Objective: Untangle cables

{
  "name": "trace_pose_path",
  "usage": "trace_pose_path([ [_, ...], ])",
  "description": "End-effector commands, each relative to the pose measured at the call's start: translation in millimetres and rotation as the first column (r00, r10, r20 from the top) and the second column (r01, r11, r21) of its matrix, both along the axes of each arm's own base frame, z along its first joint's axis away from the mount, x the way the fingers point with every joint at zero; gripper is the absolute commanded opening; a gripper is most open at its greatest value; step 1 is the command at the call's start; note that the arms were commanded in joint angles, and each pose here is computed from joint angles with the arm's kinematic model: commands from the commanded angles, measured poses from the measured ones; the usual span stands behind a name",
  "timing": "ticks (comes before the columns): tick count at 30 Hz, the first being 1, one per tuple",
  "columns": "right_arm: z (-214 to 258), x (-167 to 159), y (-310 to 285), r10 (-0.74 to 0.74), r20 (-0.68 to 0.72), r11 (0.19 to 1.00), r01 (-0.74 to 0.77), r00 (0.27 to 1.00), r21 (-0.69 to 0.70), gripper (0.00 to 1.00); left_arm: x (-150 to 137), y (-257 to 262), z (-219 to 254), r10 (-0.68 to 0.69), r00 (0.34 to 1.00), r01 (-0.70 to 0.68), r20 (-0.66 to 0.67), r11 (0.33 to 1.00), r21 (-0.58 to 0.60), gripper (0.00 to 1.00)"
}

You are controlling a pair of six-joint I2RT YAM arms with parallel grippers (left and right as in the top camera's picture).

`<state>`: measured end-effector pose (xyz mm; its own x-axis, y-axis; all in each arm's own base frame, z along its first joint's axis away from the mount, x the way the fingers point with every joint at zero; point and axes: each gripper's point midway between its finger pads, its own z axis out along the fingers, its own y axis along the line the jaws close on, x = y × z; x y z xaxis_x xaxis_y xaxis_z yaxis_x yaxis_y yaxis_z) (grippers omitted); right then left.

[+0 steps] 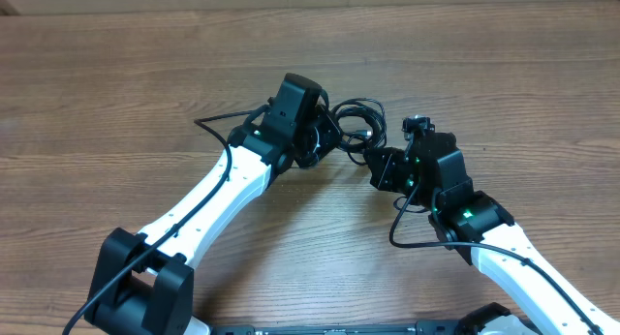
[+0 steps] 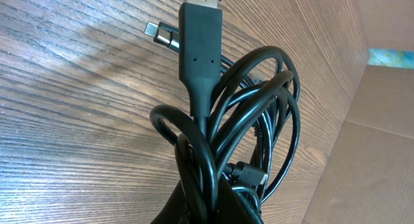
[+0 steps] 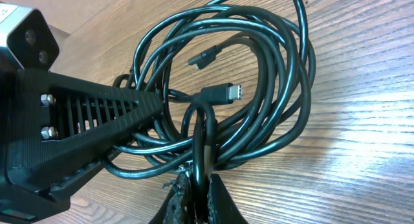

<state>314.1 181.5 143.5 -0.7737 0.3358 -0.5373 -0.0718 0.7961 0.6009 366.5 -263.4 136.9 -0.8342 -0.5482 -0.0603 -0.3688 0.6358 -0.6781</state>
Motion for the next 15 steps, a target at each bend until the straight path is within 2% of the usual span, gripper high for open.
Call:
trace_pose_path([
  [1,7,6,-2,-0.020,0.027,1.000,0.020,0.999,-0.014,0.04,5,-4,23,0.002,0.999,0.000,0.038,0.999,-0.048,0.04],
  [10,-15,2,-30,-0.129,-0.028,0.982,0.123,0.991,-0.144,0.04,6,-1,22,0.016,0.999,-0.014,0.041,0.999,-0.032,0.04],
  [15,-16,1,-31,-0.130,-0.031,0.981,0.124,0.991,-0.148,0.04,10,5,20,0.042,0.998,-0.041,0.052,0.999,-0.004,0.04],
])
